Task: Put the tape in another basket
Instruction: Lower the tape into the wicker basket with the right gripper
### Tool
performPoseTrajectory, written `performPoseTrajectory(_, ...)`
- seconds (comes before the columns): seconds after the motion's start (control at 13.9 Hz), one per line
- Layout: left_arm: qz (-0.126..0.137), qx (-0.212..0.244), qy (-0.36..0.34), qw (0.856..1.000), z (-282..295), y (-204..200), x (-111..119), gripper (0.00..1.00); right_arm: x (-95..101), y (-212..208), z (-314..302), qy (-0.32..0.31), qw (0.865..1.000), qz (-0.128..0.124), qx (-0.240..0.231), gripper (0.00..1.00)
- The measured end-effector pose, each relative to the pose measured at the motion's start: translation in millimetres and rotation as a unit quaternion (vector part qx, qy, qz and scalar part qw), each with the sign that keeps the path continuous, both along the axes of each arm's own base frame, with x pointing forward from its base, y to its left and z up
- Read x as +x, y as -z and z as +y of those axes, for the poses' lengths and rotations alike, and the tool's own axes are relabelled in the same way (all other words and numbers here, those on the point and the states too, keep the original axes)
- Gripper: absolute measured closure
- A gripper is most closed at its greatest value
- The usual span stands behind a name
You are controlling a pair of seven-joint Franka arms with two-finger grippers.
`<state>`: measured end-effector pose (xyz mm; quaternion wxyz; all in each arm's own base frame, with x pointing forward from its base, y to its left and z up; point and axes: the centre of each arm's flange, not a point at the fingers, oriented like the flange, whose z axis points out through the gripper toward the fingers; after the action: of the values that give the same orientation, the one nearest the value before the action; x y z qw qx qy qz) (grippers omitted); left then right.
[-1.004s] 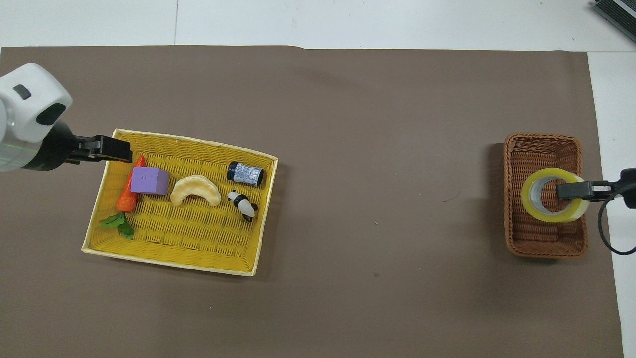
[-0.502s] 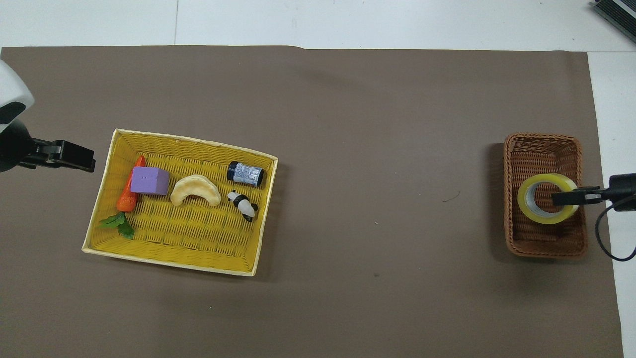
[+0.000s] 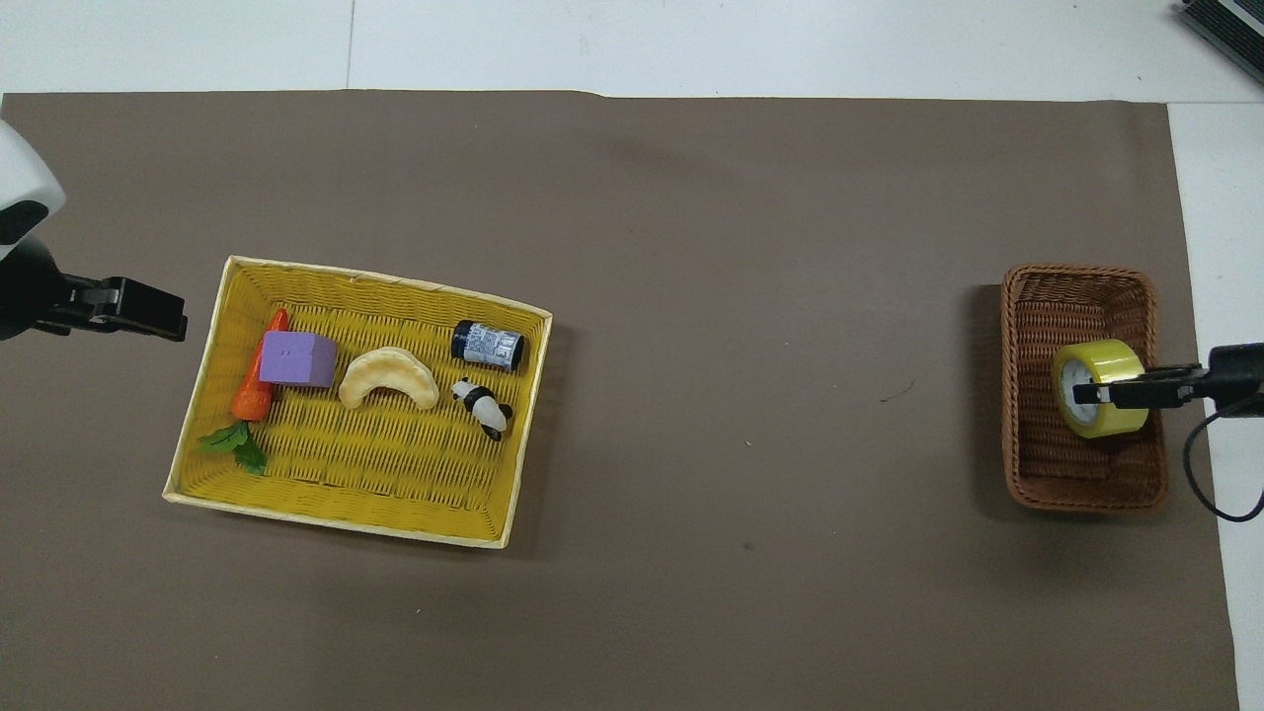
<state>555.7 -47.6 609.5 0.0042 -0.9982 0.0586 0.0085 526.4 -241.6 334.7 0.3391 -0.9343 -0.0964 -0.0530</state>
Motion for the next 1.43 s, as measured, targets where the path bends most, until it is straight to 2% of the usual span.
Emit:
performPoseTrajectory(0.07,0.000,0.000,0.001,1.000,0,0,0,0.00,3.2,-4,-1,-0.001,1.000,-0.005,-0.003,0.05)
performPoseTrajectory(0.14,0.000,0.000,0.001,1.000,0,0,0,0.00,8.1,-11,-2,-0.004,1.000,-0.014,-0.007,0.00)
performPoseTrajectory(0.29,0.001,0.000,-0.003,1.000,6,1,1,0.00,25.7,-35,5,-0.028,0.998,-0.035,-0.037,0.00)
performPoseTrajectory(0.36,0.001,0.000,-0.005,1.000,10,1,1,0.00,37.7,-52,13,-0.051,0.995,-0.043,-0.071,0.00)
performPoseTrajectory(0.5,0.001,0.000,-0.002,1.000,8,1,1,0.00,60.7,-90,44,-0.071,0.987,-0.042,-0.140,0.00)
performPoseTrajectory(0.65,0.000,0.000,0.000,1.000,6,0,1,0.00,71.7,-119,79,-0.065,0.983,-0.036,-0.170,0.00)
performPoseTrajectory(0.86,-0.004,0.000,0.008,1.000,6,-3,1,0.00,68.6,-124,78,-0.060,0.981,-0.029,-0.185,0.00)
performPoseTrajectory(1.15,0.000,-0.001,0.012,1.000,3,-8,-4,0.00,48.1,-106,61,-0.064,0.977,0.003,-0.206,0.00)
performPoseTrajectory(1.43,-0.010,-0.006,0.015,1.000,0,-26,-15,0.00,36.2,-104,64,-0.064,0.977,0.008,-0.204,0.00)
